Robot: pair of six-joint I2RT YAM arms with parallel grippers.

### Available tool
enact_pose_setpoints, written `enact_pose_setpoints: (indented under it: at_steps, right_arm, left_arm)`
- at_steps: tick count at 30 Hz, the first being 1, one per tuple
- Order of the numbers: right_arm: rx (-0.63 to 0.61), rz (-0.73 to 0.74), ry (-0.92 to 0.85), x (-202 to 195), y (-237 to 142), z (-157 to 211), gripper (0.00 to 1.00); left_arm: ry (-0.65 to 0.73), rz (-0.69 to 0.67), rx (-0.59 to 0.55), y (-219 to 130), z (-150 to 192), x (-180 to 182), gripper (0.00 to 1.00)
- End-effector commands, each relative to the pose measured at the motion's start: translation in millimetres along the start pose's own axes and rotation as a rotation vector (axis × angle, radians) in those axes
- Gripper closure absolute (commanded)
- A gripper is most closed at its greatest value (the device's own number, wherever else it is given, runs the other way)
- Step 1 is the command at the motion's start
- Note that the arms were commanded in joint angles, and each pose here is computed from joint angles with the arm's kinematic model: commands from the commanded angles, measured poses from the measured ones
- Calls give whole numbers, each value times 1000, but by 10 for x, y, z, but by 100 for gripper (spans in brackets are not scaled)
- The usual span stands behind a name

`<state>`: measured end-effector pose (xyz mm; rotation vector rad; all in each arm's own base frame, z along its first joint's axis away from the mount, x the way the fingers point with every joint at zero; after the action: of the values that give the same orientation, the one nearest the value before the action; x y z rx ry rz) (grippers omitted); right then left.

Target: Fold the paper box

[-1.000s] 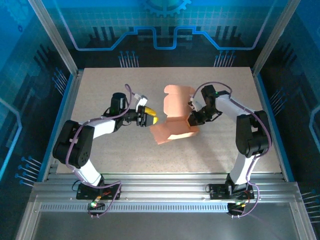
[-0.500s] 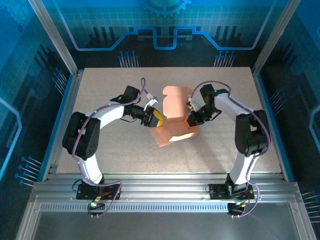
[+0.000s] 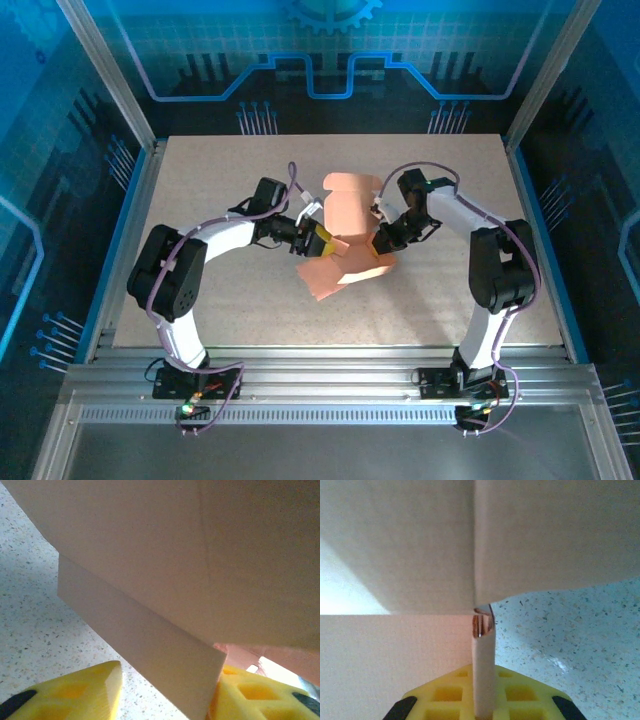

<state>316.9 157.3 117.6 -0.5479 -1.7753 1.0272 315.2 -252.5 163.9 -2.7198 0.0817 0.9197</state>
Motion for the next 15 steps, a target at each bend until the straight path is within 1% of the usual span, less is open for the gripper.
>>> enact_pose_setpoints:
  at_steps: [1,3,8,11,12,15]
  right_arm:
    - [24,-53,-16,167,41,-25,99]
    - [32,-31,7,142,49,-19,99]
    - [53,-1,108,88,88,19,100]
    - [67,15,155,65,102,58,100]
    - [70,22,168,62,103,66,100]
    - [72,42,200,54,92,96,100]
  left_arm:
    - [19,-58,-30,13,-59,53,61]
    - [17,-91,-40,6,-68,81,72]
    - [50,-178,-65,-32,-46,128,85]
    - [68,-219,-71,-46,-42,169,87]
    - [71,-227,-72,-45,-36,176,91]
    - [104,-246,-83,-59,-47,168,96]
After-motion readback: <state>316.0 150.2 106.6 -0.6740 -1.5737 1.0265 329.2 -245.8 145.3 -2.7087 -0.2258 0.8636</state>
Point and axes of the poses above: each hand's point on the last joint's axis, 136 mm out from that joint toward the fingers, its own y axis out along the fingers, its own x axis along the line the jaws close on, z = x × y, the point moved 4 cm from there along -y, back along the fingers, and after that the axes turned 1 degree about y, right-handed, at the moved point
